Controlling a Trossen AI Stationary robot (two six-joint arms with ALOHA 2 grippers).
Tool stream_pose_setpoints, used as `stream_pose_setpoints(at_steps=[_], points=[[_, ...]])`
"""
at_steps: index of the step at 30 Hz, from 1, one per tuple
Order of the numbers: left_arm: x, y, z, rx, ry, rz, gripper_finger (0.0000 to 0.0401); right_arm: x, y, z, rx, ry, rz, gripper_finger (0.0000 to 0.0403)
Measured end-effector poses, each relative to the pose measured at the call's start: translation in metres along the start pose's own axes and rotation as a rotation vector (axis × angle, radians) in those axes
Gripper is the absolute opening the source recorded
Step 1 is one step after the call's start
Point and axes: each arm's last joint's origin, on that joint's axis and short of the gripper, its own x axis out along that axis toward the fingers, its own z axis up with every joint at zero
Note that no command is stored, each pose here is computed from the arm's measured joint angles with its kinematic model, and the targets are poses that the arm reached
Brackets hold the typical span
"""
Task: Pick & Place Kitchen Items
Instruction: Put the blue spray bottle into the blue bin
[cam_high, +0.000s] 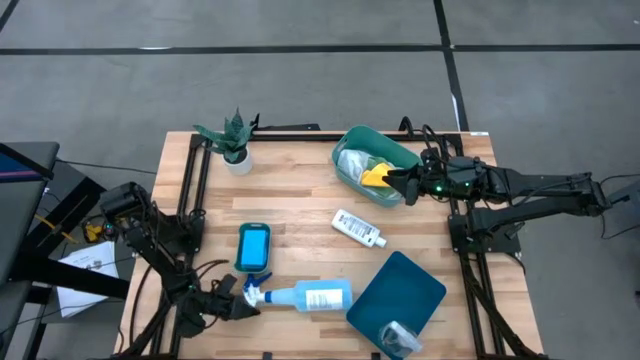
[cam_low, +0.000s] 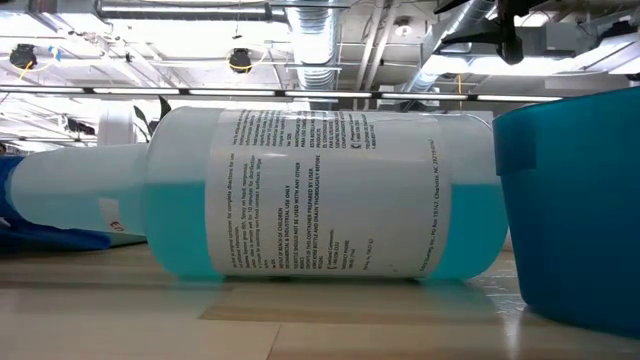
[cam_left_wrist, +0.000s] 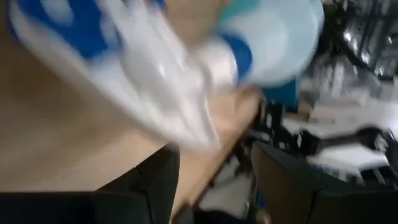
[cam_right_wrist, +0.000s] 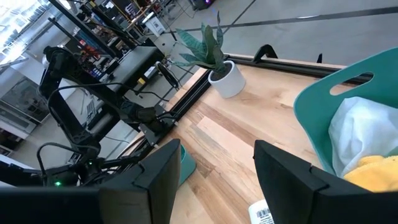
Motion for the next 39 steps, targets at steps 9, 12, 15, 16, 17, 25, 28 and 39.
stream_pose_setpoints(at_steps=[9, 12, 15, 16, 17, 25, 28, 39], points=[[-0.028, 0.013, -0.023, -0.013, 0.219, 0.072, 0.0198, 0.000, 0.000, 0.000, -0.005, -0.001, -0.002, 0.0195], [-0.032, 0.007, -0.020, -0.021, 0.174, 0.030, 0.0198, 0.000, 0.000, 0.000, -0.005, -0.001, -0.002, 0.0195], [-0.034, 0.004, -0.002, -0.023, 0.118, 0.022, 0.0197, 0.000, 0.000, 0.000, -0.005, -0.001, -0.002, 0.0195], [-0.035, 0.003, 0.006, -0.022, 0.105, 0.027, 0.0196, 0.000, 0.000, 0.000, -0.005, -0.001, -0.002, 0.0195], [-0.037, 0.002, 0.013, -0.021, 0.100, 0.031, 0.0194, 0.000, 0.000, 0.000, -0.004, -0.001, -0.002, 0.0195], [-0.061, -0.021, 0.030, 0.058, 0.215, -0.076, 0.0181, 0.000, 0.000, 0.000, 0.021, -0.003, -0.001, 0.0195], [-0.073, -0.047, 0.029, 0.163, 0.265, -0.262, 0.0180, 0.000, 0.000, 0.000, 0.018, -0.003, -0.001, 0.0195], [-0.090, -0.165, 0.064, 0.783, -0.319, -0.609, 0.0183, 0.000, 0.000, 0.001, 0.004, -0.012, 0.005, 0.0195]])
